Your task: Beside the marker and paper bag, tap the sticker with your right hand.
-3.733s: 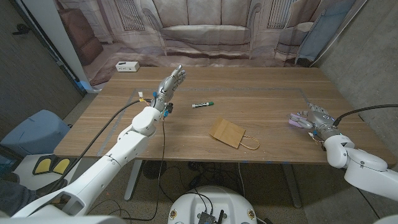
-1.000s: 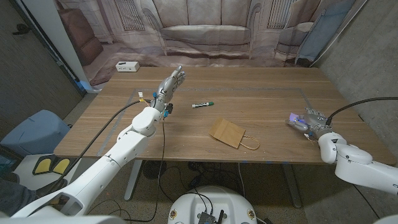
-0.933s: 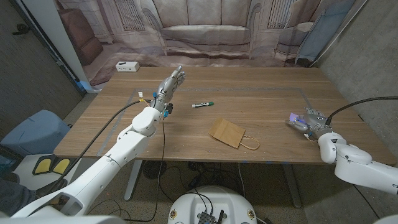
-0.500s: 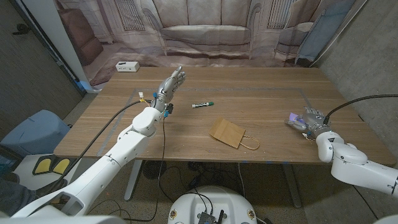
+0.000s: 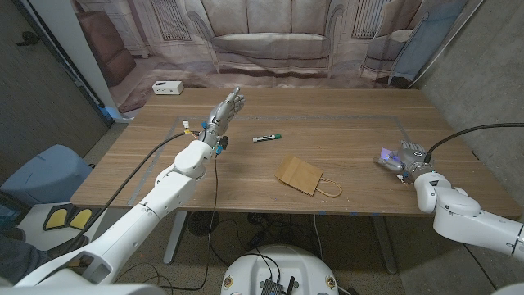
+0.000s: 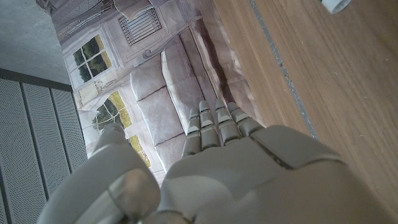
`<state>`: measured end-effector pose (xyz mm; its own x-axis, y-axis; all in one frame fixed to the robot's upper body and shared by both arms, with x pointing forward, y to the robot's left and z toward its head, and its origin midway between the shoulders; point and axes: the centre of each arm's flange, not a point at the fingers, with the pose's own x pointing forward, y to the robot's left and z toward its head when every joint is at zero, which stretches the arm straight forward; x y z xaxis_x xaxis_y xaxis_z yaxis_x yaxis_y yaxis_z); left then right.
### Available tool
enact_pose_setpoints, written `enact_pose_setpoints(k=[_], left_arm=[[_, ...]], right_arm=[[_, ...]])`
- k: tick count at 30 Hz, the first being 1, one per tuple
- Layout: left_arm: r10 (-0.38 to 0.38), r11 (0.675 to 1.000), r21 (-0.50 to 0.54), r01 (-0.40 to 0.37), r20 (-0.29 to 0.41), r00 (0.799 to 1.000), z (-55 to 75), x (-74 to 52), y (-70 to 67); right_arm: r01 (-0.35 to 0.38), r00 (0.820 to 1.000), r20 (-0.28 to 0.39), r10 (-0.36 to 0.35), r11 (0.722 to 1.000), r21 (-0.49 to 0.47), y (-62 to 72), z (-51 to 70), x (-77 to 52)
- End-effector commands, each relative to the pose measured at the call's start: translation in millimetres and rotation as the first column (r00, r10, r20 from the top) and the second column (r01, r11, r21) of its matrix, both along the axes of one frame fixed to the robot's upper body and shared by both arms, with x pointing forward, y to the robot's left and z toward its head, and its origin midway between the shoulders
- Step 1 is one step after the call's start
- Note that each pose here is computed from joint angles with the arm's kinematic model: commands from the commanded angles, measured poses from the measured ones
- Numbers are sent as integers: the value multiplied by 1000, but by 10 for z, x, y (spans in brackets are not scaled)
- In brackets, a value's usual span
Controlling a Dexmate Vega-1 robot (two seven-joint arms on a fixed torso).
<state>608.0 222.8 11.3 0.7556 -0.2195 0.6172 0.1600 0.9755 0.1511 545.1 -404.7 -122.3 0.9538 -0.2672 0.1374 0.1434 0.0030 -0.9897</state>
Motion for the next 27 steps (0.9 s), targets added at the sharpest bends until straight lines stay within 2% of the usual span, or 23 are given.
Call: enact_pose_setpoints(k=[1,8,27], left_arm=[[-7,1000,2,7,4,1000,28,30,-18],[-11,1000,2,11,7,1000,40,51,-26],[-13,1000,-5,13,5,1000,23,74,-21]], right_arm=[[8,999,35,-7,1000,-17,-23,78,-17],[13,997,70,-11,1000,-23,-30,135,-48],[19,994,106,-17,1000,-20,-48,217,-86]])
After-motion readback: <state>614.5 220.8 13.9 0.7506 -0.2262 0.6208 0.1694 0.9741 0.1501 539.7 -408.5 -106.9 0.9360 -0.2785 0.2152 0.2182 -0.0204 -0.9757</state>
